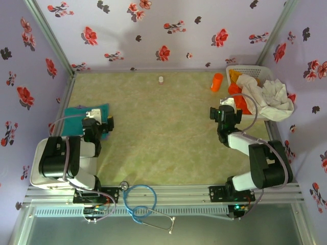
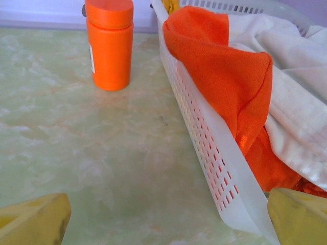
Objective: Fold and stack the t-shirts
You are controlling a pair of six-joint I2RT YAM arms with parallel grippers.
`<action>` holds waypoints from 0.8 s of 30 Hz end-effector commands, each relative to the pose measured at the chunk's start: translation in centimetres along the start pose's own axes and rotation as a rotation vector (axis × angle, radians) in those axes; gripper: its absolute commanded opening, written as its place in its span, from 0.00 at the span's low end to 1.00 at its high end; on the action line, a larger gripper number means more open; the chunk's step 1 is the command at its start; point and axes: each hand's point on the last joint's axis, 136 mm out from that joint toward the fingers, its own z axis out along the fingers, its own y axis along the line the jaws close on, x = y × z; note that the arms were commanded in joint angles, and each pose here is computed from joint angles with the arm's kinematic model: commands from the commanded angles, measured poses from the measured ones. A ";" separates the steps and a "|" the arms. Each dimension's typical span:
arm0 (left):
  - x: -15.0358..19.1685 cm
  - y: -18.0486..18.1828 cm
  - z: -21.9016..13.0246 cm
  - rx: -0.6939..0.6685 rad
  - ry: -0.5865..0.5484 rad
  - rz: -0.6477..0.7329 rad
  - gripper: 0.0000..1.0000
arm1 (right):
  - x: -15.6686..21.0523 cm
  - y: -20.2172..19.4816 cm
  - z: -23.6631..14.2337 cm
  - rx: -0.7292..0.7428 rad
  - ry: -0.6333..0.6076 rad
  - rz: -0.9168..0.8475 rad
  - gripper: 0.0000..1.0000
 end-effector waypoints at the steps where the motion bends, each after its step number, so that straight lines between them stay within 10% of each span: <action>1: -2.6 0.5 0.8 -0.040 -0.057 0.005 1.00 | -0.2 -0.6 0.4 0.022 -0.030 0.017 1.00; 21: -2.5 -0.1 1.0 0.019 -0.040 0.011 1.00 | 2.4 -4.1 2.5 0.046 0.005 0.216 1.00; 24: -2.6 -1.0 0.7 0.076 -0.057 0.032 1.00 | 2.3 -0.6 2.3 -0.164 -0.016 0.151 1.00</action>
